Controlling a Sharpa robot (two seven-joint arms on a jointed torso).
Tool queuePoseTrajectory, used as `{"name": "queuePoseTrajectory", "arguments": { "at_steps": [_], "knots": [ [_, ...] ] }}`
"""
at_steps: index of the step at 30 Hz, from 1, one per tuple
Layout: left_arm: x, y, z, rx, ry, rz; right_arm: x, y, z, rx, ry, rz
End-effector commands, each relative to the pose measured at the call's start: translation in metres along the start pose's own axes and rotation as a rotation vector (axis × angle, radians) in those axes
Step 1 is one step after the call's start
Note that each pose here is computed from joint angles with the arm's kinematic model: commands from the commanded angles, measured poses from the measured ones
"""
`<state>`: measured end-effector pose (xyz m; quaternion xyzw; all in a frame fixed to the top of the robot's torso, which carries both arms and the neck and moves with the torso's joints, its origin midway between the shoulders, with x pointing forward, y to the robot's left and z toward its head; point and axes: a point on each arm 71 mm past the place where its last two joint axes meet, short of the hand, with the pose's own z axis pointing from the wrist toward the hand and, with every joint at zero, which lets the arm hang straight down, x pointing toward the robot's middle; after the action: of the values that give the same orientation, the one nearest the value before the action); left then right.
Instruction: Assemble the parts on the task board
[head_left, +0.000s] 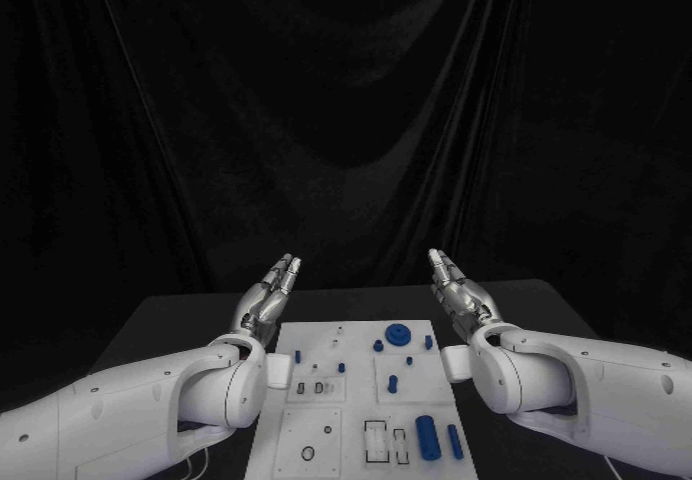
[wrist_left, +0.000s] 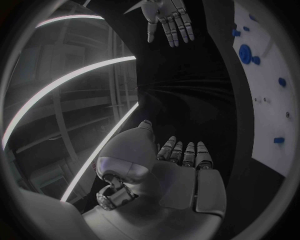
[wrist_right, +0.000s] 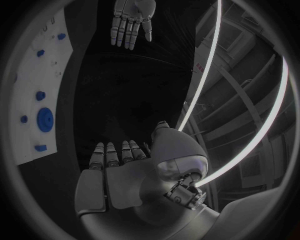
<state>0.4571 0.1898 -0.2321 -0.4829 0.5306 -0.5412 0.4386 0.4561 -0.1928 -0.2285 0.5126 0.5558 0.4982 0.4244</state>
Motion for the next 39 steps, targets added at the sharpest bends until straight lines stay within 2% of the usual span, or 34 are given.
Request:
{"name": "queuePoseTrajectory", "arguments": {
  "at_steps": [1,7,8,13,20,25,34,38,39],
  "knots": [
    [0.0104,0.0036,-0.0074,0.047,0.162,-0.25,0.002,-0.013,-0.003,0.178,0.077,0.128],
    [0.0107,0.0042,-0.0089,0.052,0.184,-0.285,0.002,-0.013,-0.003,0.178,0.077,0.128],
    [0.006,0.0054,-0.0046,0.062,0.199,-0.302,-0.002,-0.012,-0.002,0.169,0.109,0.116],
    [0.0013,0.0061,-0.0045,0.055,0.195,-0.3,-0.003,-0.009,0.001,0.126,0.167,0.078],
    [-0.0044,0.0053,-0.0048,0.064,0.213,-0.3,-0.009,-0.003,0.001,0.066,0.301,-0.002],
    [-0.0085,0.0031,-0.0056,0.094,0.243,-0.266,-0.014,0.006,0.002,0.009,0.379,-0.114],
    [-0.0203,-0.0063,-0.0095,0.198,0.28,-0.119,-0.026,0.037,0.008,-0.078,0.417,-0.3],
    [-0.0264,-0.014,-0.0096,0.251,0.291,-0.061,-0.029,0.057,0.011,-0.135,0.426,-0.464],
    [-0.0301,-0.0161,-0.0108,0.261,0.29,-0.048,-0.028,0.066,0.013,-0.169,0.432,-0.558]
  ]
}}
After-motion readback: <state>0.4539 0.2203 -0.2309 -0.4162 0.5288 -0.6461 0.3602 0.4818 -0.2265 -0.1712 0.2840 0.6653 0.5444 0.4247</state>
